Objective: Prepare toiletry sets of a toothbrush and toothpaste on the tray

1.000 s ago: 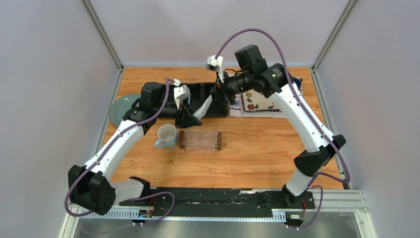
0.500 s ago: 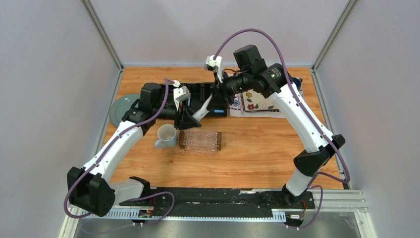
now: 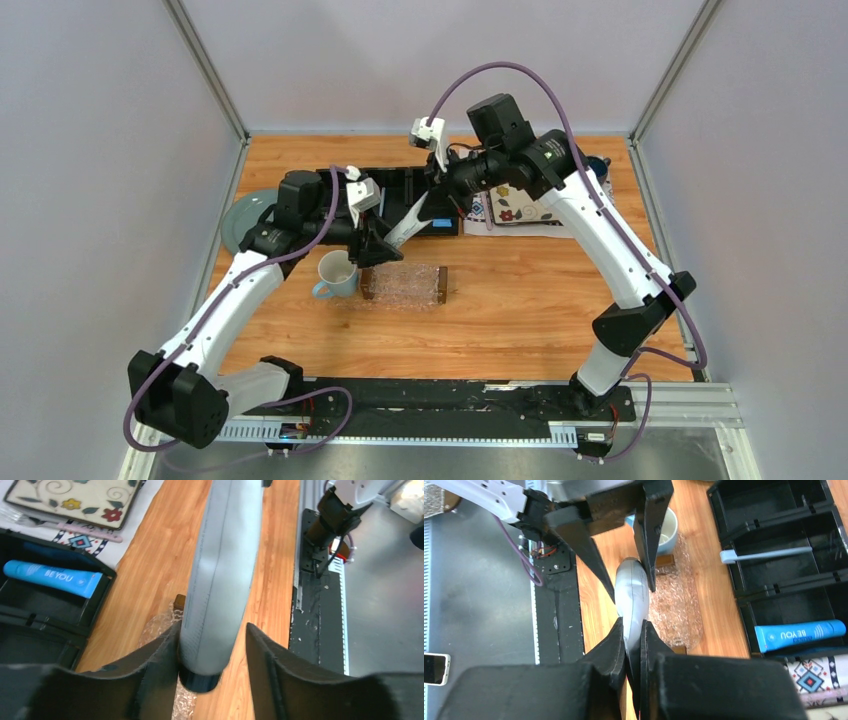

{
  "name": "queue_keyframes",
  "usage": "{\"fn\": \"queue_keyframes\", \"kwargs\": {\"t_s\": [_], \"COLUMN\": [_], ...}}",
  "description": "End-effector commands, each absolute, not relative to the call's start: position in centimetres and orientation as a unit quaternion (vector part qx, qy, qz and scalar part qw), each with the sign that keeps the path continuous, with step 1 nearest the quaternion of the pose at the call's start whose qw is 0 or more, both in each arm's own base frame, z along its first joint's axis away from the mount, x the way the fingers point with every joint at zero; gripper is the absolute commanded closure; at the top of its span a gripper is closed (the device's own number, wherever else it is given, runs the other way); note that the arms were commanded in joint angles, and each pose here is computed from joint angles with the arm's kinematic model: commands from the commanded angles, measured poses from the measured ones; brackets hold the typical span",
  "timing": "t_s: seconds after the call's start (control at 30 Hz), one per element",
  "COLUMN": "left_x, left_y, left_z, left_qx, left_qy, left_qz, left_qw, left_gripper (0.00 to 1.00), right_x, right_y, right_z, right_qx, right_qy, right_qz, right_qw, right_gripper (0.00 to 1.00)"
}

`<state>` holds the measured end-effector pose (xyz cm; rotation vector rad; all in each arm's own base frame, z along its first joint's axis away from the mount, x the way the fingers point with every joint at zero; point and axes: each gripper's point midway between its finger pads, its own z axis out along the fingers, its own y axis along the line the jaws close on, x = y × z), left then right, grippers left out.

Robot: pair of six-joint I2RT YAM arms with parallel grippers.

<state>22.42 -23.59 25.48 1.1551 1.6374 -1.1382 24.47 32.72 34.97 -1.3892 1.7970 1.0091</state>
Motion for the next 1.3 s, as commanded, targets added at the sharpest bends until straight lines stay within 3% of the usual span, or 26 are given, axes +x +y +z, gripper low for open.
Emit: {"fn": "queue_keyframes", "kwargs": {"t_s": [0.0, 0.4, 0.8, 1.27], "left_x": [23.1, 25.2, 26.8, 29.2], "left_y": [-22.7, -18.2, -11.7, -6.2], "left_z": [27.5, 28.7, 26.4, 24.9], "left_qx": [0.478, 0.463, 0.396, 0.309], "left_qy": [0.634, 0.670, 0.743, 0.792], "left_qz": [-0.395, -0.233, -0.084, -0.023], "left_qw": [0.463, 0.532, 0.532, 0.525], "left_gripper": [0.33, 0.28, 0.29, 0.29], "right_x": [26.1, 27.9, 28.3, 26.8], "right_y": [31.4, 29.5, 30.3, 31.8], "right_z": [35.3, 33.0, 28.0, 24.6], "right_qx": [-0.508, -0.480, -0.483, -0.513], "right_qy": [0.715, 0.772, 0.807, 0.815], "right_qz": [0.329, 0.255, 0.194, 0.156], "right_qw": [0.350, 0.331, 0.277, 0.220], "right_gripper": [1.00, 1.00, 1.00, 1.00]}}
